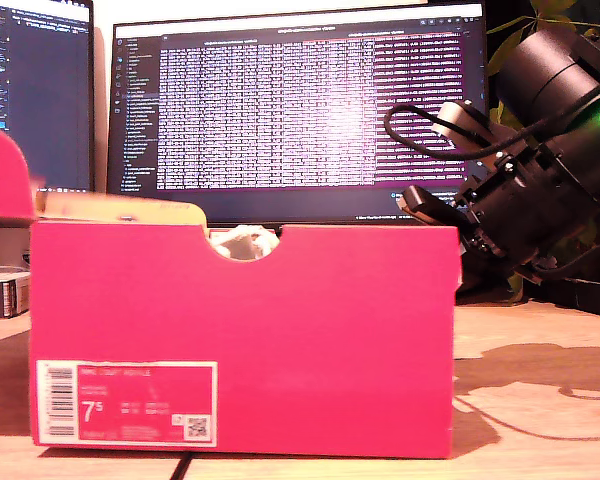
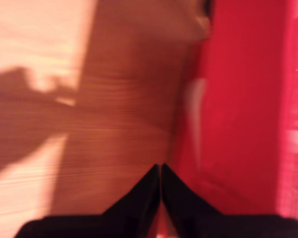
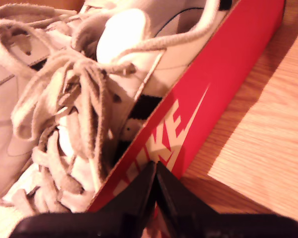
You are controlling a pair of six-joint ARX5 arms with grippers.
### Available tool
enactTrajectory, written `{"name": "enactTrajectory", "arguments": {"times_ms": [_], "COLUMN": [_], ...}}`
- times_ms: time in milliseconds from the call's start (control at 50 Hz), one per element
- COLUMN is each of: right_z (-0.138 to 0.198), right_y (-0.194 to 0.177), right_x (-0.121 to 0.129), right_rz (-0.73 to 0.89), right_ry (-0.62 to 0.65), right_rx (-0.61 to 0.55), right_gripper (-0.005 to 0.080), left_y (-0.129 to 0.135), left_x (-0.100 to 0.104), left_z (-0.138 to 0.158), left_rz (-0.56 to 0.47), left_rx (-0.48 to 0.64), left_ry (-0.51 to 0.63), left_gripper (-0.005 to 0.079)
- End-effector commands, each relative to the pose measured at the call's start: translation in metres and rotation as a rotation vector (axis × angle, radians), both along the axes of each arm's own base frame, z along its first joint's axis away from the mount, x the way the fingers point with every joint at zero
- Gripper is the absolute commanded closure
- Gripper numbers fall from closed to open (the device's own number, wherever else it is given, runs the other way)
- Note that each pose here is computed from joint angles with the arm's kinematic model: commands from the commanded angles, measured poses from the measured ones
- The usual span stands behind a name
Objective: Close the red shoebox by pushing the lid with your left arm and holding the box in place with your right arm
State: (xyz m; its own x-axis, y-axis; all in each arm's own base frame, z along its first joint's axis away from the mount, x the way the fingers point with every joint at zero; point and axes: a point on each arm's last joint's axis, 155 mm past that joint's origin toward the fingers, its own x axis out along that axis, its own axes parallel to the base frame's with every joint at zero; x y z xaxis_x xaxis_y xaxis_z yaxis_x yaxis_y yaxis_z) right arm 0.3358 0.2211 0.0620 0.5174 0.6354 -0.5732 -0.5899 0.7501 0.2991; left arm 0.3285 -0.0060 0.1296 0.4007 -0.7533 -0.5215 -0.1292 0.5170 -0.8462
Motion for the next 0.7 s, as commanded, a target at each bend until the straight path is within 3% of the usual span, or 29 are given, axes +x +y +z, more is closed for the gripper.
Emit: {"name": "enactTrajectory", "arguments": {"times_ms": [0, 440, 680], "right_z": [0.007, 0.008, 0.009], "right_y": [0.016, 0.016, 0.013], "right_x": [-0.003, -0.002, 0.001], "right_rz": [0.044, 0.044, 0.033], "right_ry": [-0.02, -0.027, -0.029], "right_rx": [0.027, 0.03, 0.03], "right_gripper": [0.0764, 0.0765, 0.0764], "left_y": [-0.005, -0.035, -0.071], "left_x": [0.002, 0.014, 0.011], "left_z": [0.008, 0.09, 0.142], "left_rz": [-0.023, -0.105, -0.211], "left_rx": [-0.016, -0.08, -0.138], "left_ry": [-0.026, -0.225, -0.346], "left_gripper": [0.0762, 0.0762, 0.0762]}}
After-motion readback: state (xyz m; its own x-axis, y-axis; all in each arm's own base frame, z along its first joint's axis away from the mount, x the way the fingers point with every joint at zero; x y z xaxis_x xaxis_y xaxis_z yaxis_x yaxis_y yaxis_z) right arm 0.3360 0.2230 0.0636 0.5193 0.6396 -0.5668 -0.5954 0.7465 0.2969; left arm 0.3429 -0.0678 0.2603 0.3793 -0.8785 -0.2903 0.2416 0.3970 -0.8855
